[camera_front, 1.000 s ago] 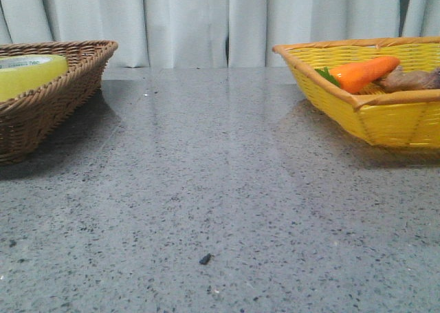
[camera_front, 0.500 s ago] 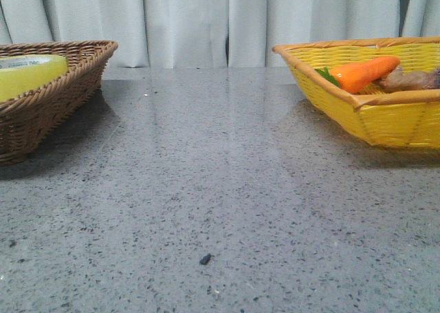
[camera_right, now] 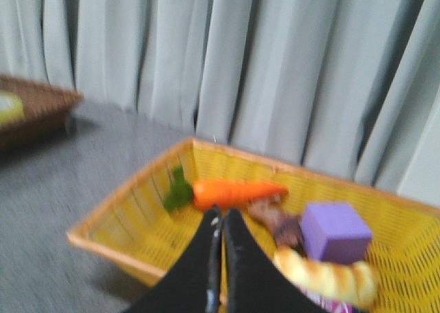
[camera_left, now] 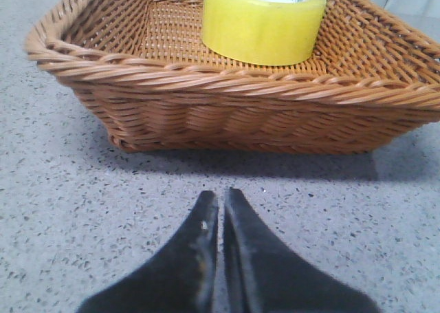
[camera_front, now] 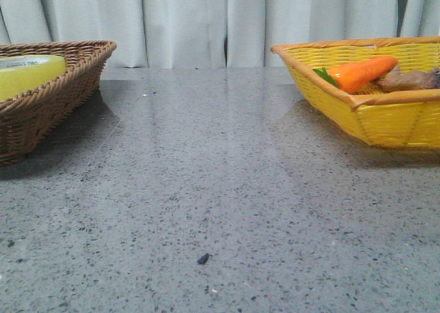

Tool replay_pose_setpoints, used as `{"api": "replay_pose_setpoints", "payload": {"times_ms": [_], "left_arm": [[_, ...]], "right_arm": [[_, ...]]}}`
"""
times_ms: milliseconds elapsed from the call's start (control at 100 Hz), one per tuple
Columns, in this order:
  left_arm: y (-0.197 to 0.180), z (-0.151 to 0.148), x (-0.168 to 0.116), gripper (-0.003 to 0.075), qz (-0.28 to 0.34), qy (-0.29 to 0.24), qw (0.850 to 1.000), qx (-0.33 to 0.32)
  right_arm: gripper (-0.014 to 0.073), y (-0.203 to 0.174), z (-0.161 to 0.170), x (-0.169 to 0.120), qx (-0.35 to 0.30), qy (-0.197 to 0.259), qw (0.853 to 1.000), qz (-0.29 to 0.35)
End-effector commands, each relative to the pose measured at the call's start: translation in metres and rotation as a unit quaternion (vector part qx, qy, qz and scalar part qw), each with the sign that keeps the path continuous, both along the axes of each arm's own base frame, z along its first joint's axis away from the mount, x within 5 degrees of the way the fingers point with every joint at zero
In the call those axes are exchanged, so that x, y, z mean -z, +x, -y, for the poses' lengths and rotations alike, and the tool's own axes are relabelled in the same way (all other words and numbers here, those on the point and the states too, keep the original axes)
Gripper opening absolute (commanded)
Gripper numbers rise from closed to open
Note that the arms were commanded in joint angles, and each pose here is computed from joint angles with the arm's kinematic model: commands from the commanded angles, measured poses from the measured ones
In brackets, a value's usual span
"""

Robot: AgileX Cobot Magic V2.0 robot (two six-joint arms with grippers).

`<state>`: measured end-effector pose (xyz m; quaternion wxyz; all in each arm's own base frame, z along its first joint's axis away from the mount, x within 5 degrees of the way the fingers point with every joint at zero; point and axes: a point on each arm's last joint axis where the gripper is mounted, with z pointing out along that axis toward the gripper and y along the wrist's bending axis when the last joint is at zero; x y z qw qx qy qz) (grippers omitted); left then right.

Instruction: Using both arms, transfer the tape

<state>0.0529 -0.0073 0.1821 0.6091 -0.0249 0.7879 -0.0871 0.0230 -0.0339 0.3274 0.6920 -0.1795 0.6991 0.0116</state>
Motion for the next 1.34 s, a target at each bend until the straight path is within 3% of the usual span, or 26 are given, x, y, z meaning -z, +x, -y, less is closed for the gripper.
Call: {"api": "replay_pose_setpoints", "payload": {"times_ms": [0,60,120,320,500,770,1050,1330], "left_arm": [[0.000,0.000,-0.002,-0.0021,0.025,-0.015,1.000,-0.003],[0.000,0.000,-0.002,-0.0021,0.025,-0.015,1.000,-0.003],[0.000,0.000,-0.002,-0.0021,0.025,-0.015,1.000,-0.003],[0.000,0.000,-0.002,-0.0021,0.025,-0.015,1.000,-0.003],[0.000,0.000,-0.002,-0.0021,0.025,-0.015,1.000,-0.003],[0.000,0.000,-0.002,-0.0021,0.025,-0.015,1.000,-0.003],[0.000,0.000,-0.002,-0.0021,0.025,-0.015,1.000,-0.003],[-0.001,0.000,-0.002,-0.0021,0.024,-0.015,1.000,-0.003]], "right_arm": [[-0.0056,0.011,-0.008,0.013,0.021,-0.051,0.998,0.014],[-0.0056,0.017,-0.016,0.031,0.018,-0.073,0.997,0.014],[-0.0056,0.022,-0.024,0.048,0.012,-0.062,0.998,-0.001],[-0.0056,0.030,-0.045,0.106,0.000,0.071,0.994,-0.084],[-0.0056,0.035,-0.043,0.139,0.075,0.186,0.972,-0.126],[-0.0056,0.035,-0.031,0.154,0.176,0.191,0.955,-0.144],[-0.0056,0.030,-0.031,0.150,0.170,0.199,0.959,-0.106],[-0.0056,0.030,-0.031,0.151,0.171,0.198,0.959,-0.110]]}}
